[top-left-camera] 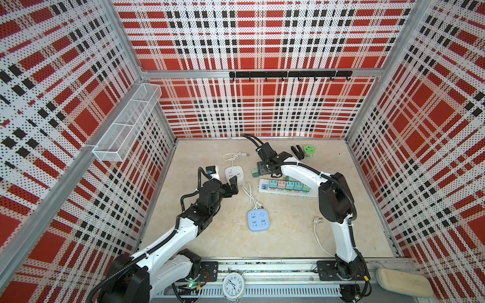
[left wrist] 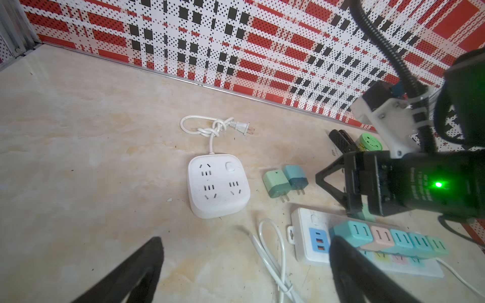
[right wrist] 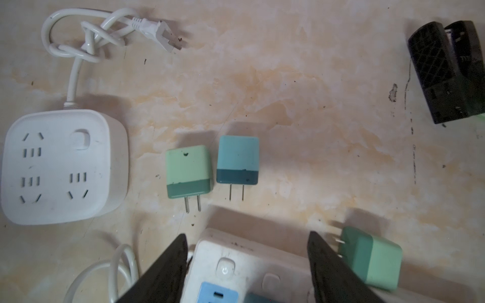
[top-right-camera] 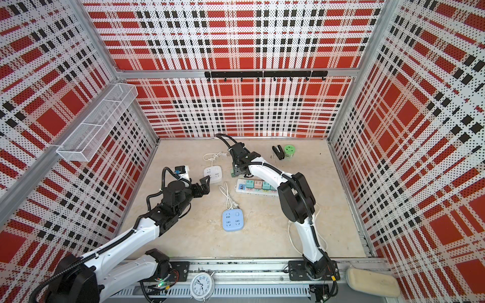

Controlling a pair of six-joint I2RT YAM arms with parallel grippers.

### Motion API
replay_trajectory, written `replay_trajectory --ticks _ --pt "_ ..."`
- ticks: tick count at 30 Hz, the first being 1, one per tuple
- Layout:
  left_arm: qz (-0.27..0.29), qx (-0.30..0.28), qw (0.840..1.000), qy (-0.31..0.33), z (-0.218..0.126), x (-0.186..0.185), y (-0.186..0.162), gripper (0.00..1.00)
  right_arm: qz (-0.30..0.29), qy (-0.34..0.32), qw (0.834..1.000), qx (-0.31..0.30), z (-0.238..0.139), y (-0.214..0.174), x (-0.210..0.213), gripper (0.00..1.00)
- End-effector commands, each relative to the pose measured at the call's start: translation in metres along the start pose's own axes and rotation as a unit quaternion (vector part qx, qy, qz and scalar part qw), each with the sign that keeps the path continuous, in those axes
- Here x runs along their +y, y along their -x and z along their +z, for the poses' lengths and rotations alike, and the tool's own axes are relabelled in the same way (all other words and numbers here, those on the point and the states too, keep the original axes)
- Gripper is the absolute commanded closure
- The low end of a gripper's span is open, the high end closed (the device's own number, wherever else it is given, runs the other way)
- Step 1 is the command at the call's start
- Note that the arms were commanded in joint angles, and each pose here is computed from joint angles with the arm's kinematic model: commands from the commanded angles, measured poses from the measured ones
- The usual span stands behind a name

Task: Insert the plug
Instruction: 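Lower right gripper onto the loose teal adapter and close on it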

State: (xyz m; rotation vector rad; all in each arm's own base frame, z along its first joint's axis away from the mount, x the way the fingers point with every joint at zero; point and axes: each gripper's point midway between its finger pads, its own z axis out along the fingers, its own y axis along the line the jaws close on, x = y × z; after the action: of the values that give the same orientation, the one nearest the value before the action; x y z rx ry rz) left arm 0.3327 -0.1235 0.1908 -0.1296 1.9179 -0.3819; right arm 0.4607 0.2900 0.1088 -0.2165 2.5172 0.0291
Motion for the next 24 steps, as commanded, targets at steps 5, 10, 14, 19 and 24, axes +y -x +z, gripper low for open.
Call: replay_trajectory --ticks 5,10,14,19,24 --pt "-0.003 -0.019 1.0 -0.007 -0.001 -0.004 0.014 0.01 0.028 0.006 0.999 -0.015 0.025 0.024 0.008 0.28" --pt "-0.004 -0.021 1.0 -0.009 -0.002 -0.005 0.015 0.01 0.029 0.003 1.0 -0.006 0.045 0.029 0.016 0.29" --pt "-0.007 -0.024 1.0 -0.012 -0.004 -0.006 0.016 0.01 0.028 0.003 1.0 0.008 0.058 0.023 0.019 0.31" --pt "-0.009 -0.027 0.999 -0.016 -0.005 -0.007 0.018 0.01 0.047 -0.004 0.999 0.011 0.065 0.017 0.017 0.33" --pt "-0.011 -0.033 0.999 -0.018 -0.01 -0.007 0.021 0.01 0.045 -0.021 0.999 0.014 0.071 0.011 0.01 0.33"
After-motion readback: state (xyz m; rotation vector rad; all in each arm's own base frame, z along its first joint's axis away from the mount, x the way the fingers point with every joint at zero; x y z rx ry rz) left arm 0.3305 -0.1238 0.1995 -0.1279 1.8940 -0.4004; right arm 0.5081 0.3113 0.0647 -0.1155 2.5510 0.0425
